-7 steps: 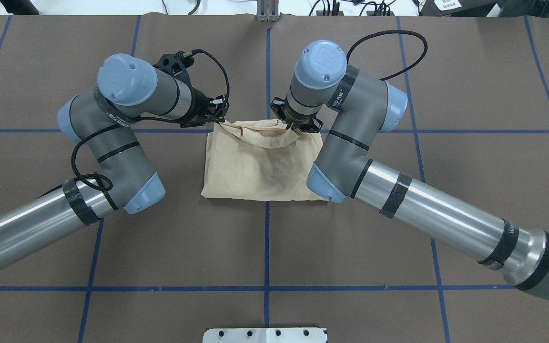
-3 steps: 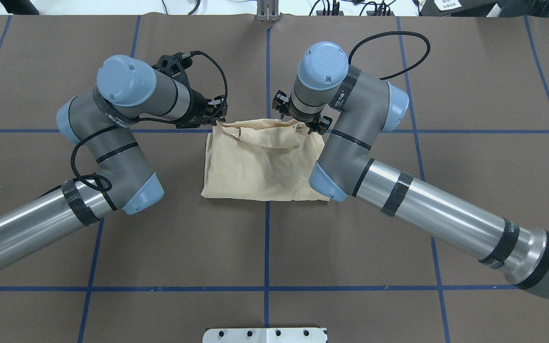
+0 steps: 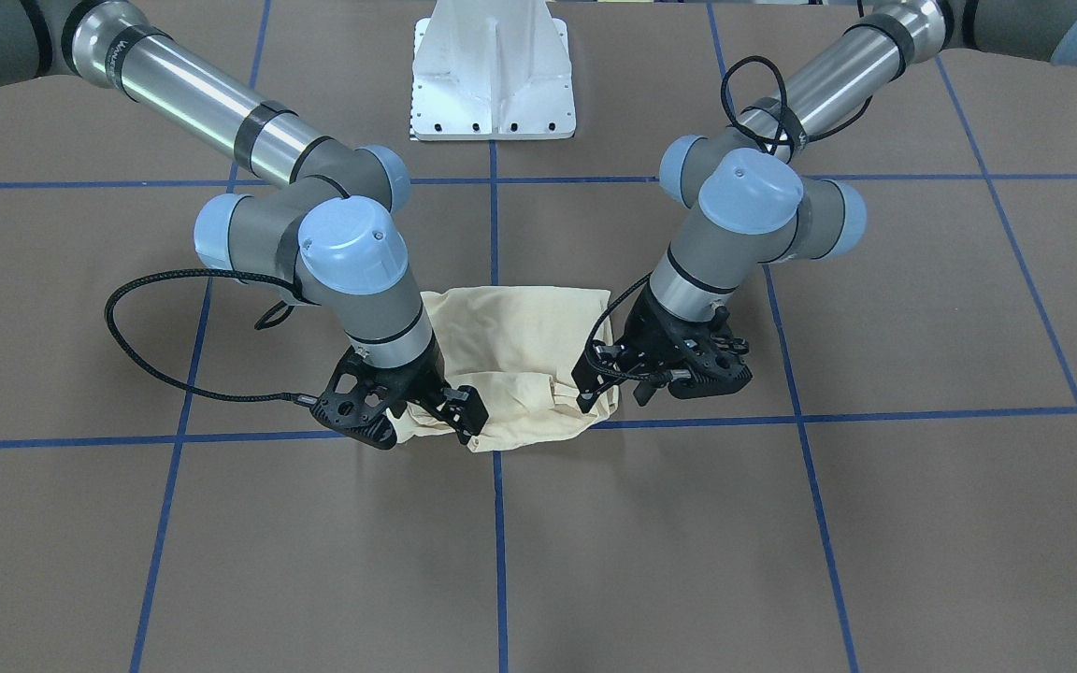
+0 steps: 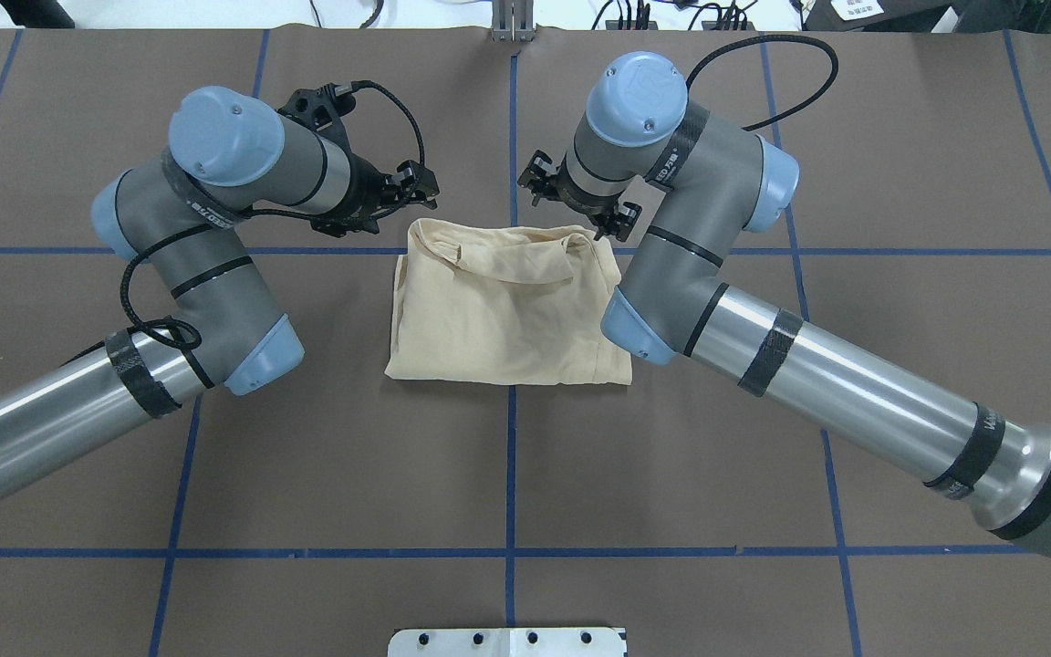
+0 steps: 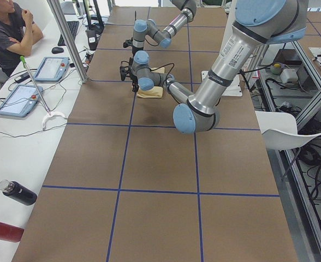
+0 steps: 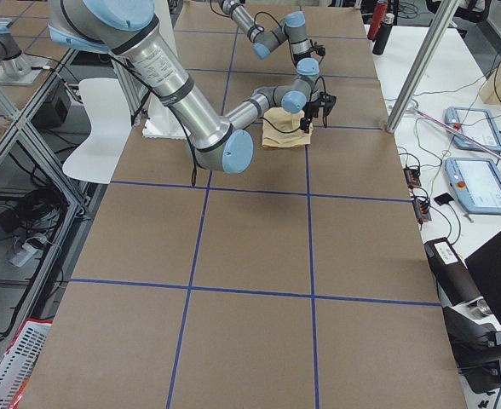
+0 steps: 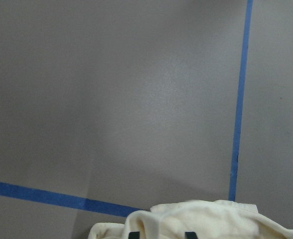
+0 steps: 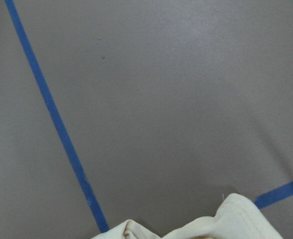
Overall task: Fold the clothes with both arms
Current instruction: 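Press the folded shirt's top with the right gripper while the left arm withdraws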
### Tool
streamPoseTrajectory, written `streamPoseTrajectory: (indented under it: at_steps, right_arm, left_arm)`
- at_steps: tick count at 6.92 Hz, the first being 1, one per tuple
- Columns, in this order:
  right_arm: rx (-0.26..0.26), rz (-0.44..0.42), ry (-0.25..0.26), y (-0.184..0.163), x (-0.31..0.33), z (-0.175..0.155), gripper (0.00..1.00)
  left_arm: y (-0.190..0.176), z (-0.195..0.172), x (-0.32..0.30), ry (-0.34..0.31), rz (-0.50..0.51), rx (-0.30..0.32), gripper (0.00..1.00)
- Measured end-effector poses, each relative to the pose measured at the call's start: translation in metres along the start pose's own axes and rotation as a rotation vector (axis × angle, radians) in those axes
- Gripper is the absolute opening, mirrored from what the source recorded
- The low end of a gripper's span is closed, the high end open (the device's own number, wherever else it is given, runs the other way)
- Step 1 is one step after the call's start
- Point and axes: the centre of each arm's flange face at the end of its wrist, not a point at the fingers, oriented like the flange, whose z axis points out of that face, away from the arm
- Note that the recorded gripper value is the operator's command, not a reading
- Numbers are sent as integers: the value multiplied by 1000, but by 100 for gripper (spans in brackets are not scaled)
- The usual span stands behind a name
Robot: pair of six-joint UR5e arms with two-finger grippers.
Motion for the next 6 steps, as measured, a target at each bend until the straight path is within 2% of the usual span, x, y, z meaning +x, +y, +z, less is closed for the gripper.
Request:
streamPoseTrajectory:
  at_steps: [3,5,6]
  right_arm:
    - [-45,-138,-23,16,-6,-7,100]
    - [-82,-202,-12,58,-13,-6,100]
    - [-96,-238,8,86,-17,-5,100]
  left_arm:
    - [-32,-33,-47,-23,58,11,100]
    - [-46,-48,-63,-45,90,19,100]
    - [-53,-52,-71,-55,102,24,100]
